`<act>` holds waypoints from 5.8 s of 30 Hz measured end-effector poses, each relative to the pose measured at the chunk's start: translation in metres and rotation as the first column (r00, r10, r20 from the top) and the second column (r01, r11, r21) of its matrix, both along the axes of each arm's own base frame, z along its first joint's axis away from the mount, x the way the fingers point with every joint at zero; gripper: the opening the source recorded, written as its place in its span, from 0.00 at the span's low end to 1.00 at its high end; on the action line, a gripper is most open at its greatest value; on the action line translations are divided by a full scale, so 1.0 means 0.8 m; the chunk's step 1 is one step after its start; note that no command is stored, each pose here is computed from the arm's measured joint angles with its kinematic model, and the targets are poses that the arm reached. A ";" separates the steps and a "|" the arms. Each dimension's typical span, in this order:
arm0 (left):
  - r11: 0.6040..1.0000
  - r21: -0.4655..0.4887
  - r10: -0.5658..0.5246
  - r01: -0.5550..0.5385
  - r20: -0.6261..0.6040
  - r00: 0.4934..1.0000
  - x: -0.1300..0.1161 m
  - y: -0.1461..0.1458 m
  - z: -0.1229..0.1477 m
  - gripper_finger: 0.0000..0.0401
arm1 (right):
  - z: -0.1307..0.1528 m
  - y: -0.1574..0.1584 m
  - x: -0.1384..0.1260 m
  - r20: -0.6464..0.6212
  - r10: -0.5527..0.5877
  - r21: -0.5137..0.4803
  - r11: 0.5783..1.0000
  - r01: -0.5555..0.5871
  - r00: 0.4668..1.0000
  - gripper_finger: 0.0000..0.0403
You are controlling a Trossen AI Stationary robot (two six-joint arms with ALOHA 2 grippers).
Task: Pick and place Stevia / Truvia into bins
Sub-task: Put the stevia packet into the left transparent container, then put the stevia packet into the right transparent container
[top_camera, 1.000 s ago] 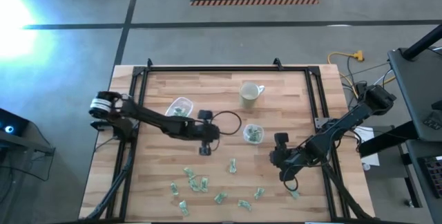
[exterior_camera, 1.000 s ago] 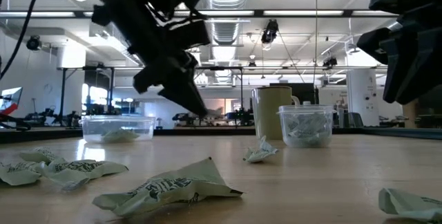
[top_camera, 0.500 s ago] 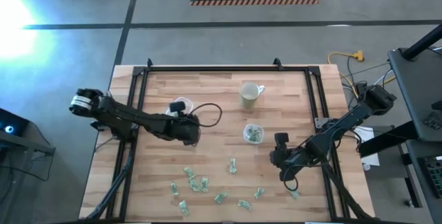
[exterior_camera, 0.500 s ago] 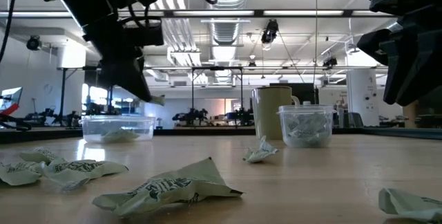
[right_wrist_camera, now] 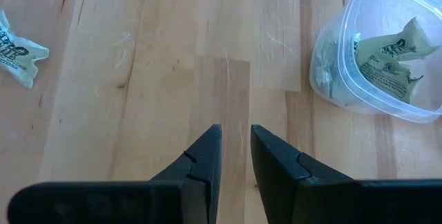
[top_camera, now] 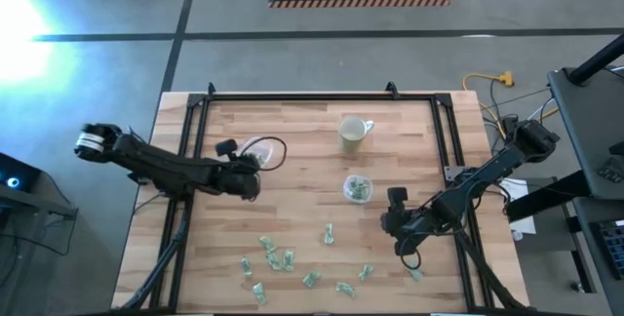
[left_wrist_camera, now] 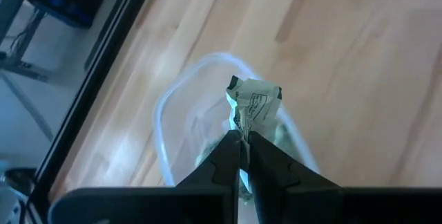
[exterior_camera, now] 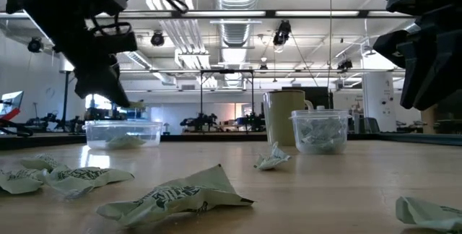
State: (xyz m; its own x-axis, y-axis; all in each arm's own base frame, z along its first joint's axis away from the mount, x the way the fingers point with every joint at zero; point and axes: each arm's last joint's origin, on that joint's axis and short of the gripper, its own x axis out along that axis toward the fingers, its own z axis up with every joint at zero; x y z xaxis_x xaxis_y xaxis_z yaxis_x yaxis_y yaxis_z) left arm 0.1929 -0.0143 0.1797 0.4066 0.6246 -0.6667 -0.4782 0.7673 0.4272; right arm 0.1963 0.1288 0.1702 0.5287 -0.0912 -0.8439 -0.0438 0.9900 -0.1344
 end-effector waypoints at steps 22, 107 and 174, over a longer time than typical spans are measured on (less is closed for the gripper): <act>0.998 0.019 0.063 -0.063 0.014 0.998 -0.018 0.005 -0.023 0.17 | 0.001 0.000 0.001 0.018 -0.010 -0.015 1.000 0.010 1.000 0.17; 0.991 -0.132 0.007 0.003 0.076 0.997 -0.011 -0.001 -0.009 0.28 | -0.018 0.106 -0.046 -0.458 -0.310 0.322 0.816 0.481 0.833 0.21; 0.992 -0.122 -0.018 0.031 0.108 0.994 -0.008 -0.002 -0.010 0.28 | -0.011 0.103 0.007 -0.056 -0.064 -0.016 0.998 0.063 0.996 0.02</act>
